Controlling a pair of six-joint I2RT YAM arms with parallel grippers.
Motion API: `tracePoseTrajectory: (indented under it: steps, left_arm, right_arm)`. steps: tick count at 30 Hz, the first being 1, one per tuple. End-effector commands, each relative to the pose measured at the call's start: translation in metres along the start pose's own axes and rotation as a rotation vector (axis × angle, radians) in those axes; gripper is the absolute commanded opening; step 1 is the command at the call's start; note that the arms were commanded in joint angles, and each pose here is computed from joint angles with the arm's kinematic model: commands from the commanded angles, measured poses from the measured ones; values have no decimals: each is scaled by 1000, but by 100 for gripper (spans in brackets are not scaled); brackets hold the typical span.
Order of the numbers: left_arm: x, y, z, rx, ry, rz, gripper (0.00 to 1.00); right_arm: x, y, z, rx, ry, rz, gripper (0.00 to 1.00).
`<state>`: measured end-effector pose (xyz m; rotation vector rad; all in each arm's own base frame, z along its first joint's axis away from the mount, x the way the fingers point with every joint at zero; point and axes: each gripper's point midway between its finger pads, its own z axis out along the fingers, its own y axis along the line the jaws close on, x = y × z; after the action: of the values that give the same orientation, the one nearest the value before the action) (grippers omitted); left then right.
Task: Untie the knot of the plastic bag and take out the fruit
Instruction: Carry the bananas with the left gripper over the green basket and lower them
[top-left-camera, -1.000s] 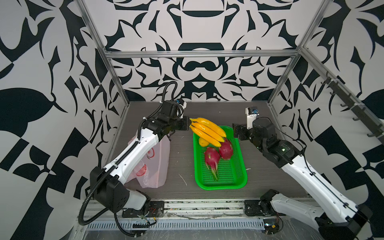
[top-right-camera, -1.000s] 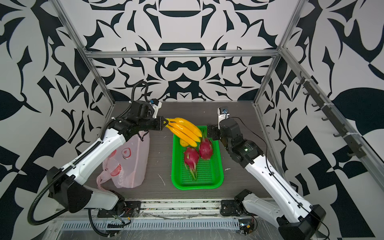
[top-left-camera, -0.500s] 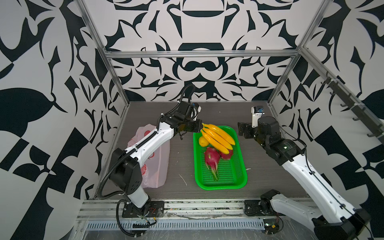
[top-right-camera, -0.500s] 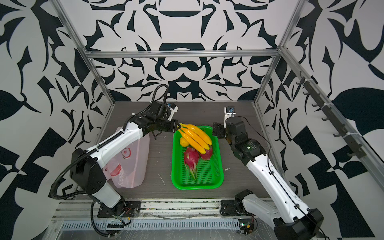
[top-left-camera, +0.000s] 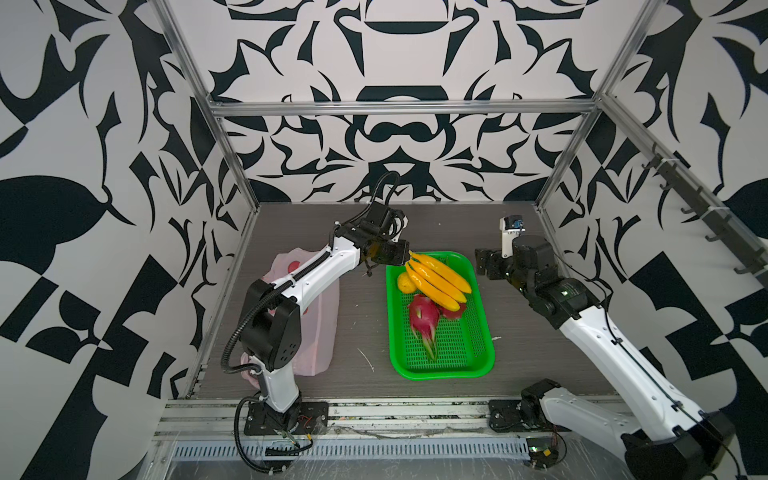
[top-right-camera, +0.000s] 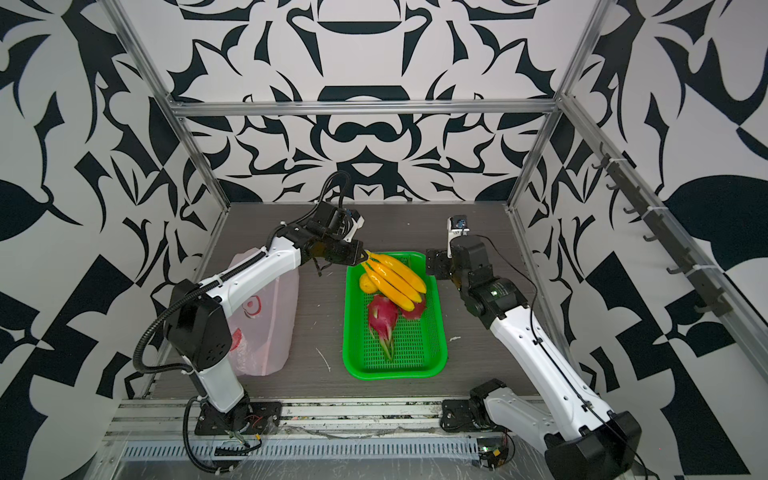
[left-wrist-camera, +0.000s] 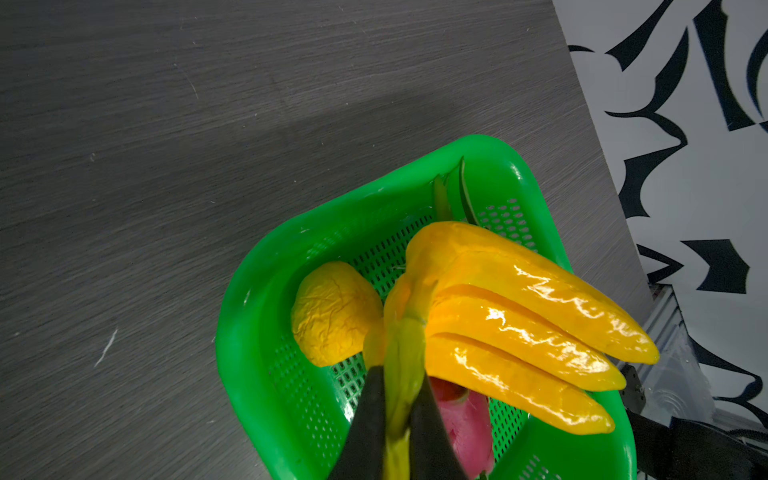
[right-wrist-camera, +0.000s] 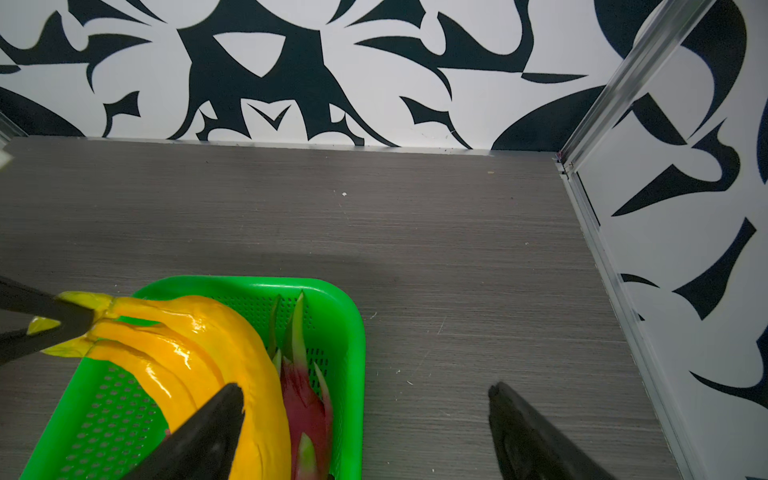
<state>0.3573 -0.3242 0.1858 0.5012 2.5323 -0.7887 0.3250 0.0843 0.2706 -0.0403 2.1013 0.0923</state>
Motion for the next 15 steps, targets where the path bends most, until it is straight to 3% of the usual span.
tracePoseTrajectory:
  steps: [1,4,10,15]
  left_arm:
    - [8,-2,5,10,53,-3,9]
    - [11,1,10,8,73,-12,20]
    - [8,3,9,-20,68,-11,76]
    - [-13,5,-17,-95,-8,29,100]
  right_arm:
    - [-12,-1,-3,-4,-49,2,94]
    - [-11,-2,-2,-1,-45,2,94]
    - [-6,-3,3,4,-31,2,94]
    - [-7,-4,5,3,-31,7,94]
